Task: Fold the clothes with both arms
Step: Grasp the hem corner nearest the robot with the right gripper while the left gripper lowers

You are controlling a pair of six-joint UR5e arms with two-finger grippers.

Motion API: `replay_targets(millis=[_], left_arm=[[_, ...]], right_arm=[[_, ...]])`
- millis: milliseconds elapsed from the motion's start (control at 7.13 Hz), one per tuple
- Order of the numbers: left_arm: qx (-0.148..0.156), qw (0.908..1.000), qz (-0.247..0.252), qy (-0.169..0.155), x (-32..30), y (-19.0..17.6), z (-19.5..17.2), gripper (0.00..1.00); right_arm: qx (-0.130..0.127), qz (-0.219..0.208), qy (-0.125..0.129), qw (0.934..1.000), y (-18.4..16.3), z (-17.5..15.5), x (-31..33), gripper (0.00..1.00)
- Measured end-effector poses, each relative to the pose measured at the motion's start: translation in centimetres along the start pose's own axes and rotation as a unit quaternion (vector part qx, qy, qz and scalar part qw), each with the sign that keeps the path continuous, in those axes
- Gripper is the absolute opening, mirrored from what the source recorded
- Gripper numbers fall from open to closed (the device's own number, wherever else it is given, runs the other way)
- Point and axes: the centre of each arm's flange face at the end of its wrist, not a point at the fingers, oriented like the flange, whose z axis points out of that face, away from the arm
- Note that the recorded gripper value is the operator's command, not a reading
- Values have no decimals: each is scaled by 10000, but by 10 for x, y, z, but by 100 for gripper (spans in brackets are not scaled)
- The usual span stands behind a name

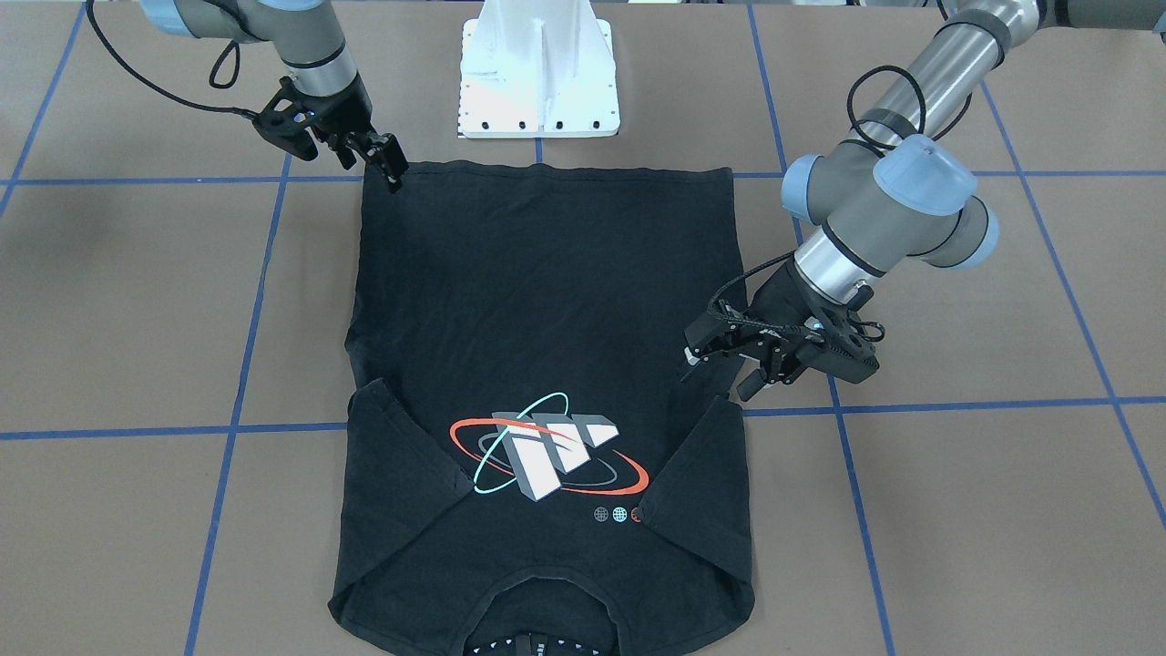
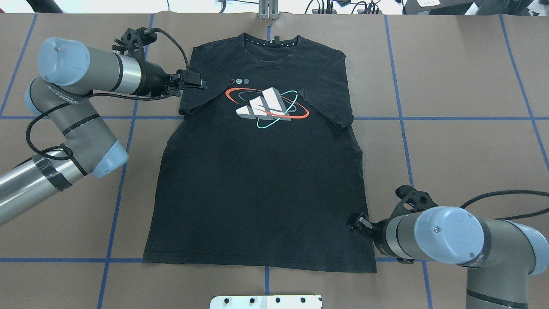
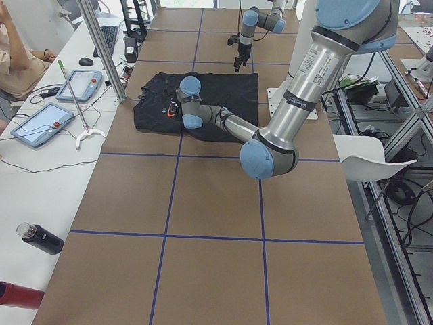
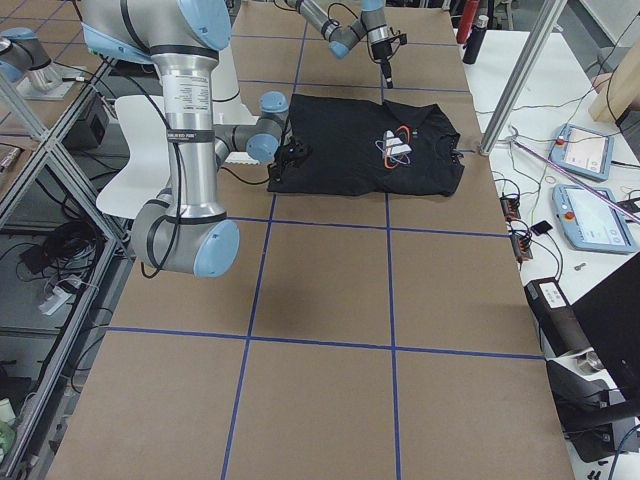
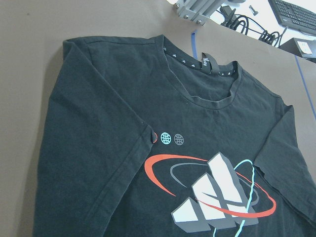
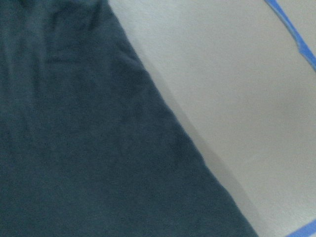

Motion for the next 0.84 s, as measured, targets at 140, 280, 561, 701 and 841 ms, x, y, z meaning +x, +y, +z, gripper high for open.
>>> replay_targets(millis=[140, 280, 561, 701, 841], left_arm=[[0, 10000, 4, -4, 0, 1, 1, 99], [2, 10000, 8, -6, -1, 1, 1, 99], [4, 10000, 8, -20, -3, 1, 3, 99], [1, 10000, 2, -32, -5, 2, 5, 99], [-5, 10000, 1, -41, -6, 2, 6, 99]], right_arm=[[-59, 35, -92, 9999, 4, 8, 19, 92], [17, -8, -162, 9999, 15, 16, 31, 92], [257, -165, -162, 9994, 34, 29, 41, 87], [377, -238, -89, 9990, 41, 33, 45, 78], [440, -275, -54, 9986, 45, 34, 46, 71]])
